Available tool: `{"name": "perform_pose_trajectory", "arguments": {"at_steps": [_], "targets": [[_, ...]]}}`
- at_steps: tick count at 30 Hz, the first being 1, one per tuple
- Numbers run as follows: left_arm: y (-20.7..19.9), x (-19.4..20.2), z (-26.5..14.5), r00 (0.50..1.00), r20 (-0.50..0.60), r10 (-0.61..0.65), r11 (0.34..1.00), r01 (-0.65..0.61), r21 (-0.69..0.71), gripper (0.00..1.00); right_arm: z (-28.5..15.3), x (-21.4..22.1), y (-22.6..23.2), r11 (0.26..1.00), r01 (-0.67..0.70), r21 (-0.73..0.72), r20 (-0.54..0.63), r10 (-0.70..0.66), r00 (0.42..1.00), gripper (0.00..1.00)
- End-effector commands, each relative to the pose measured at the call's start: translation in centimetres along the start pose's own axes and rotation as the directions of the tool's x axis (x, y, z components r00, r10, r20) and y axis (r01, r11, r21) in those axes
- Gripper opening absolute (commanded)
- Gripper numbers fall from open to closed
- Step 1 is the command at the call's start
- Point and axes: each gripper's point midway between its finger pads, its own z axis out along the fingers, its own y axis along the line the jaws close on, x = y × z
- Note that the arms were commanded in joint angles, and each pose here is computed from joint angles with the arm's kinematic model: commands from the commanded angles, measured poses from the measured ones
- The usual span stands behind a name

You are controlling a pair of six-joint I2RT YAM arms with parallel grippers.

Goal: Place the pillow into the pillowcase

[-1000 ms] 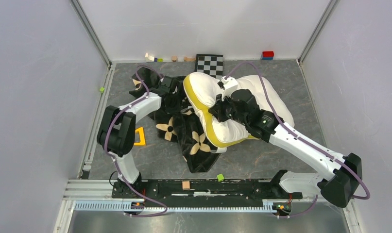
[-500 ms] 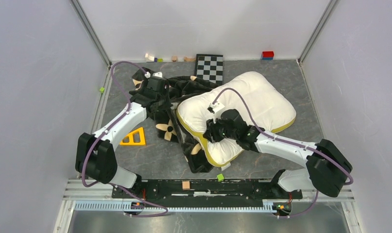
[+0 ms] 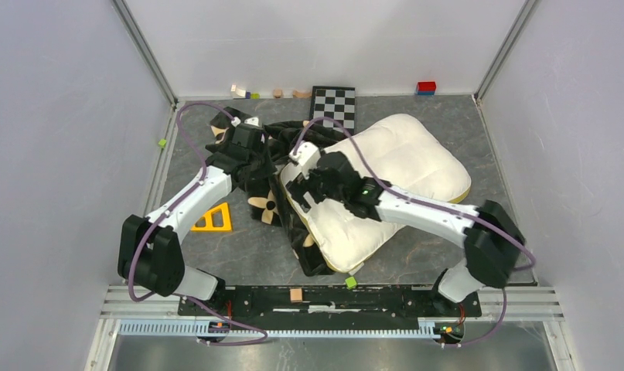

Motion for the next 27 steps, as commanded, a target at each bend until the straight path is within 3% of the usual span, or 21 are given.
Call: {"name": "perform_pose_trajectory", "arguments": {"at_steps": [1,5,6,8,9,10,11,15,18,22,27], "targets": [[-2.1,-2.3,-1.7,0.997,0.067,-0.049,0.995,0.043,0.086,0.02,3.5,5.1,0.7,0.996,0.085,0.006,-0.165,-0.083,0.983,0.98],[-2.6,-3.0,-2.6,0.996,0.076,-0.049,0.994,0.041,0.104,0.02,5.0,7.8,-1.0,0.991,0.077,0.114,-0.234,-0.049,0.971,0.98],[-2.8,-3.1,-2.9,0.996,0.078,-0.048,0.993,0.039,0.112,0.02,5.1,8.0,-1.5,0.986,0.054,0.157,-0.24,-0.015,0.971,0.94],[-3.0,-3.3,-3.6,0.995,0.086,-0.048,0.991,0.037,0.128,0.02,5.1,8.0,-2.5,0.979,0.03,0.203,-0.252,0.022,0.967,0.61],[-3.1,-3.5,-3.9,0.994,0.092,-0.051,0.991,0.038,0.131,0.03,4.8,7.5,-3.0,0.973,0.009,0.231,-0.243,0.048,0.969,0.34],[-3.7,-3.2,-4.3,0.996,0.079,-0.05,0.985,0.037,0.166,0.03,4.3,6.5,-3.5,0.969,-0.019,0.245,-0.224,0.076,0.972,0.15],[-4.1,-3.0,-4.6,0.996,0.071,-0.049,0.982,0.035,0.188,0.02,3.9,5.4,-3.6,0.97,-0.055,0.235,-0.205,0.105,0.973,0.03],[-6.8,-2.3,-5.8,0.999,0.046,-0.011,0.961,-0.003,0.277,0.02,0.5,-3.5,-3.2,0.964,-0.234,0.126,-0.034,0.24,0.97,0.0],[-9.6,-1.9,-7.4,0.998,0.055,0.026,0.94,-0.043,0.338,0.02,0.2,-7.5,-1.8,0.964,-0.266,0.02,0.016,0.266,0.964,0.0],[-12.1,-1.6,-10.1,0.996,0.074,0.043,0.916,-0.069,0.396,0.02,3.7,-5.0,-2.0,0.927,-0.374,-0.024,-0.034,0.373,0.927,0.0],[-14.1,-1.9,-15.6,0.993,0.114,-0.015,0.869,-0.044,0.493,0.03,6.3,-0.4,-6.7,0.787,-0.616,0.0,0.019,0.616,0.787,0.0]]}}
